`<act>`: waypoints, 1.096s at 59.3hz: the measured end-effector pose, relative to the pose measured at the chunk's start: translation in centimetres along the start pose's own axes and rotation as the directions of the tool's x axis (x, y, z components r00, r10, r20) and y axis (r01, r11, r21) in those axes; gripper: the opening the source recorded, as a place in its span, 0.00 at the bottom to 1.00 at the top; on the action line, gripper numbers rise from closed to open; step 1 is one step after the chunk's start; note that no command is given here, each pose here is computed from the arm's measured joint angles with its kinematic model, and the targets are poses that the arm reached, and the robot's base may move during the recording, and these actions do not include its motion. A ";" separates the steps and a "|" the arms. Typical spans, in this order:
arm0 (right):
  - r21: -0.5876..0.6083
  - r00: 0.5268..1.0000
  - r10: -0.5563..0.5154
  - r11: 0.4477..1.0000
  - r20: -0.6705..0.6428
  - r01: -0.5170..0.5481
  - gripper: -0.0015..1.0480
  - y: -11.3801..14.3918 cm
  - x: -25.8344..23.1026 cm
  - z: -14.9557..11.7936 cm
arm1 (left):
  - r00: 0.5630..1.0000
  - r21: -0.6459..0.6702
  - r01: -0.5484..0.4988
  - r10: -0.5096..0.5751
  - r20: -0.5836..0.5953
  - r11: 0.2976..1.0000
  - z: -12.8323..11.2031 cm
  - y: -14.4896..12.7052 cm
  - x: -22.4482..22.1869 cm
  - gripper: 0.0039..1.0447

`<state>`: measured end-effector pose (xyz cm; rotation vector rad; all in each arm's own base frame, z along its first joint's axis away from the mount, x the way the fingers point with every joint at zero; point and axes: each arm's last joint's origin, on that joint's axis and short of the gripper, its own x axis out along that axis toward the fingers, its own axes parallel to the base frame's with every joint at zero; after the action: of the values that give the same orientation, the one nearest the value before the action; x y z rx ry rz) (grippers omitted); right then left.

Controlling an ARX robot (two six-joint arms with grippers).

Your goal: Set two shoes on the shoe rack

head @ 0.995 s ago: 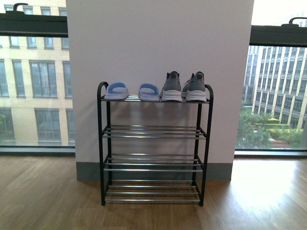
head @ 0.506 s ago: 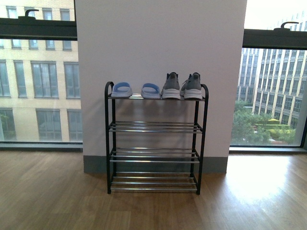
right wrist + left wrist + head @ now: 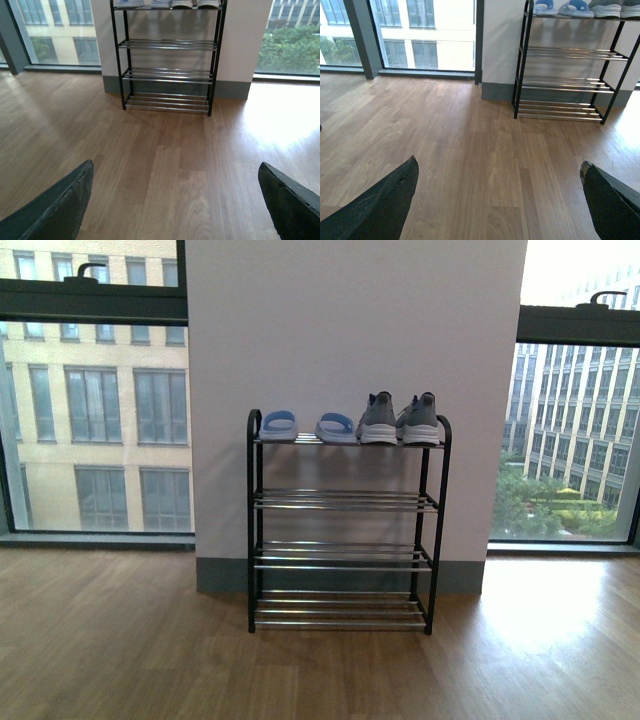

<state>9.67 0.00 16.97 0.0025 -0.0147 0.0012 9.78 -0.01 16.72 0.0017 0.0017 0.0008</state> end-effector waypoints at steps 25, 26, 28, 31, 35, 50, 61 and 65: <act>0.000 1.000 0.000 1.000 0.000 0.000 0.91 0.0 0.0 0.0 | 1.000 0.000 0.002 -0.002 0.000 1.000 0.0 0.0 0.0 0.91; 0.000 1.000 0.000 1.000 0.000 0.000 0.91 0.0 0.0 0.0 | 1.000 0.000 0.001 -0.001 0.000 1.000 0.0 0.0 0.0 0.91; 0.000 1.000 0.000 1.000 0.001 0.000 0.91 0.0 0.0 0.0 | 1.000 0.000 0.001 -0.001 0.000 1.000 0.0 0.0 0.0 0.91; 0.000 1.000 -0.001 1.000 0.001 0.001 0.91 0.0 0.0 0.0 | 1.000 0.000 0.001 -0.001 0.000 1.000 0.0 0.0 0.0 0.91; 0.000 1.000 -0.001 1.000 0.001 0.001 0.91 0.0 0.0 0.0 | 1.000 0.000 0.002 -0.002 0.000 1.000 0.0 0.0 0.0 0.91; 0.000 1.000 -0.002 1.000 0.001 0.002 0.91 0.0 0.0 0.0 | 1.000 0.000 0.002 -0.002 0.000 1.000 0.0 0.0 0.0 0.91; 0.000 1.000 -0.003 1.000 0.001 0.003 0.91 0.0 0.0 0.0 | 1.000 0.000 0.002 -0.002 0.000 1.000 0.0 0.0 0.0 0.91; 0.000 1.000 -0.003 1.000 0.001 0.003 0.91 0.0 0.0 0.0 | 1.000 0.000 0.003 -0.003 0.000 1.000 0.0 0.0 0.0 0.91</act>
<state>9.67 -0.01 16.98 0.0029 -0.0158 -0.0023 9.78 -0.02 16.72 0.0017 0.0017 -0.0019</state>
